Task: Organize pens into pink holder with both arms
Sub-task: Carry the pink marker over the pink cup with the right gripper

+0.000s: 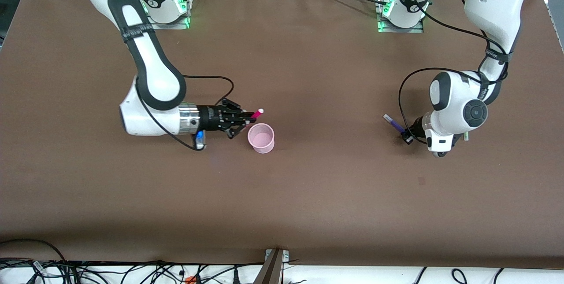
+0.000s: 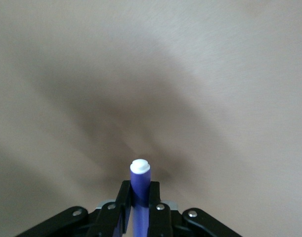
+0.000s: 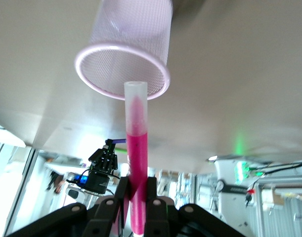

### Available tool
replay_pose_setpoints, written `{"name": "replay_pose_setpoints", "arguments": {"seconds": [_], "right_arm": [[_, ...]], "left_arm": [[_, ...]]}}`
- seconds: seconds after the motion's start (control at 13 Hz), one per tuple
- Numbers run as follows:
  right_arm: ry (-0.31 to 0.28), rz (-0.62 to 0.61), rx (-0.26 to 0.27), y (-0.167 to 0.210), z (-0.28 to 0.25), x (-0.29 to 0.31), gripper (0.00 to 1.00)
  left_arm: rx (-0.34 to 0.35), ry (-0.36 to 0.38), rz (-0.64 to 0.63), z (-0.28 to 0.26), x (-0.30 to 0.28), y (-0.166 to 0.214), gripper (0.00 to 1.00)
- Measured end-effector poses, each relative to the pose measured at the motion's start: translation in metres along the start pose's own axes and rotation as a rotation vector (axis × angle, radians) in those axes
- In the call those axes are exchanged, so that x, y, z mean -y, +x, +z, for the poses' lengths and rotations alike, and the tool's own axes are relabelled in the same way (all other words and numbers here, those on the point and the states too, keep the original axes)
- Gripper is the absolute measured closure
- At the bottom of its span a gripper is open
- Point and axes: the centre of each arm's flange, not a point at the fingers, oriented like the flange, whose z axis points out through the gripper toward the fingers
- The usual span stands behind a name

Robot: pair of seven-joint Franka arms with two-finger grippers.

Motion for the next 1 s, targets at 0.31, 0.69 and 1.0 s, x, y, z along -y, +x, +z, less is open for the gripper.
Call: {"name": "replay_pose_setpoints", "arguments": {"seconds": [0.31,0.69,1.0], "right_arm": [[0.029,-0.005,0.058,0.032,0.027,-0.007,0.83],[0.044,-0.032,0.058,0.025,0.024,0.003,0.77],[0.048,-0.123,0.037,0.041,0.024,0.002,0.36]], "left_arm": [[0.019,-0.014,0.002,-0.109,-0.031,0.005,0.82],[-0.061,-0.117,-0.01,-0.199,-0.053,0.004,0.82],[-0.095,-0.182,-0.043,-0.25,-0.063,-0.023,0.82]]}}
